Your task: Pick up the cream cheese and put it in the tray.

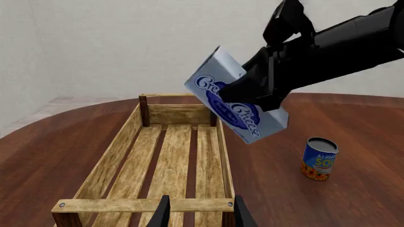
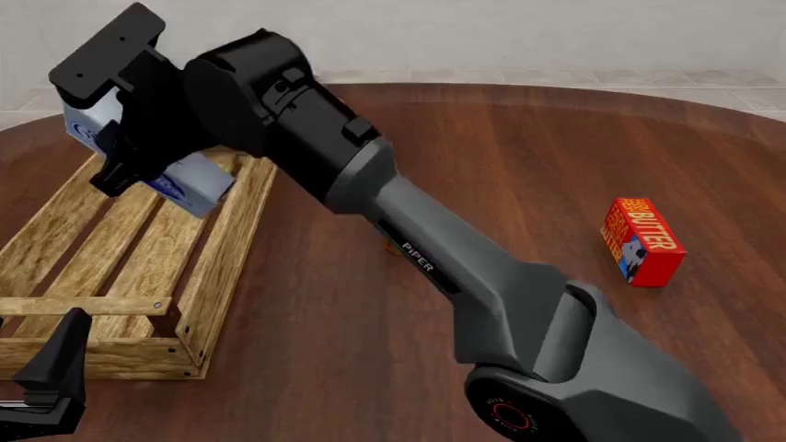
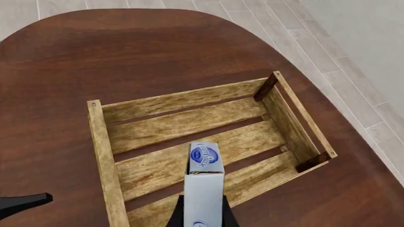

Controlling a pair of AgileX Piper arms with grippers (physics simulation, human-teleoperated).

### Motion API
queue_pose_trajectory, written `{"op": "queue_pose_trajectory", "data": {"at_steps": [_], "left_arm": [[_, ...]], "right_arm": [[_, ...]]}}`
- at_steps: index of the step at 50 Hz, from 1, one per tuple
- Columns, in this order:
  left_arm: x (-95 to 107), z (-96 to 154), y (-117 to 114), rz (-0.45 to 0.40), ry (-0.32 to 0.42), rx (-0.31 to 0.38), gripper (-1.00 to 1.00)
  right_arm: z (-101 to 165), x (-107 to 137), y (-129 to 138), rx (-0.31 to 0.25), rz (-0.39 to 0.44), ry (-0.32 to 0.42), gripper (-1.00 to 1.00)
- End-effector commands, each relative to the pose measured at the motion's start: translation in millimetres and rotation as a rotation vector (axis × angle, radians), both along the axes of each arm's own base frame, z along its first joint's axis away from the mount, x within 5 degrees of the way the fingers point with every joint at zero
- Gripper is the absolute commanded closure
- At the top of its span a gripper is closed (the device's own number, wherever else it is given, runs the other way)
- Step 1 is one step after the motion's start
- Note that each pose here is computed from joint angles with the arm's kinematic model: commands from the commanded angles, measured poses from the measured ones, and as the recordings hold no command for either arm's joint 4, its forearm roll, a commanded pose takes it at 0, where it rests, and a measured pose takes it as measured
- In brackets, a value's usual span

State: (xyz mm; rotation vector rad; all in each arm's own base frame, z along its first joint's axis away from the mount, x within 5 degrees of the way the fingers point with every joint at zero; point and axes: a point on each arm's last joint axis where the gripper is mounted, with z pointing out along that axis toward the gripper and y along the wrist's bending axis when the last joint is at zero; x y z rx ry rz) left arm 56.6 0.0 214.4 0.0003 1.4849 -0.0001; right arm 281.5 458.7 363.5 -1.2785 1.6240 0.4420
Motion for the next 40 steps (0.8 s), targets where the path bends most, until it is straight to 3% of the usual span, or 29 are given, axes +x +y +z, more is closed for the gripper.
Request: {"op": "queue_pose_trajectory", "data": {"at_steps": [1,23,40], "left_arm": [[0.0,0.0,0.0,0.000,0.000,0.000,-1.00],[0.0,0.0,0.0,0.000,0.000,0.000,-1.00],[0.0,0.0,0.0,0.000,0.000,0.000,-1.00]], "right_arm": [[-12.3,-10.5,19.4,0.075,0.000,0.037,1.00],[-79.0,-6.9,48.7,0.020,0.016,0.072,1.00],[-103.6,-2.2,54.6,-0.007,0.016,0.079,1.00]]}}
